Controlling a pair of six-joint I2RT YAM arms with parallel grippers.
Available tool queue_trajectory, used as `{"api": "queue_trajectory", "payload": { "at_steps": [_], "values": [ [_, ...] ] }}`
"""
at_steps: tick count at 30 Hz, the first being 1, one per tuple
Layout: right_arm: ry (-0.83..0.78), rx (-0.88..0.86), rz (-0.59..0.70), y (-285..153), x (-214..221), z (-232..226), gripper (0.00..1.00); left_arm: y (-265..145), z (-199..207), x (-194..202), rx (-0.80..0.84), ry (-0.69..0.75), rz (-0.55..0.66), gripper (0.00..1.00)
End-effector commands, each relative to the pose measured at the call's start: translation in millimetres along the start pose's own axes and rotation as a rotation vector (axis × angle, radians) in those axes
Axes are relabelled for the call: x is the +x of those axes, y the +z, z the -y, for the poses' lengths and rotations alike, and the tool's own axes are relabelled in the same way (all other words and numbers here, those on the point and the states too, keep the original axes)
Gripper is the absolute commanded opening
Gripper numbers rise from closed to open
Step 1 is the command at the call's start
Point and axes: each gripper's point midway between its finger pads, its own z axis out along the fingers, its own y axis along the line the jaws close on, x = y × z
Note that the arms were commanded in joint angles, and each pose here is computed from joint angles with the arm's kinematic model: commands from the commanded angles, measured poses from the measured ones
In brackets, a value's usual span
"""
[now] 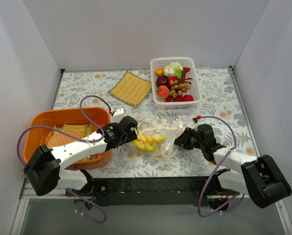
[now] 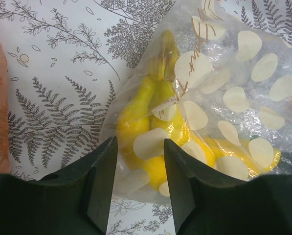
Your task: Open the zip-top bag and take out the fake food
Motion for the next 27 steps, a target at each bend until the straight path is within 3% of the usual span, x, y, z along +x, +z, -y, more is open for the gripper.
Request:
{"api": "queue_trajectory", "payload": {
  "at_steps": [1,6,13,27],
  "values": [
    [-0.039,-0.060,0.029,1.7,-16.7,-19.0,0.27,1.0,6.3,1.1,0.031,0.024,-0.009,0.40],
    [-0.045,-0.078,0.028,3.5,-20.3,-25.1,0.28,5.9,10.0,4.7,0.044,0.045,-0.023,0.31],
    [-0.061,-0.118,0.034,3.3,-24.5,-35.3,0.33,2.8,16.8,-3.1,0.064,0.056,-0.001,0.00],
    [-0.070,-0.240,0.060,0.9,-30.0,-58.0,0.55,-40.1,74.3,-47.9,0.262,0.085,0.042,0.00]
  ]
}}
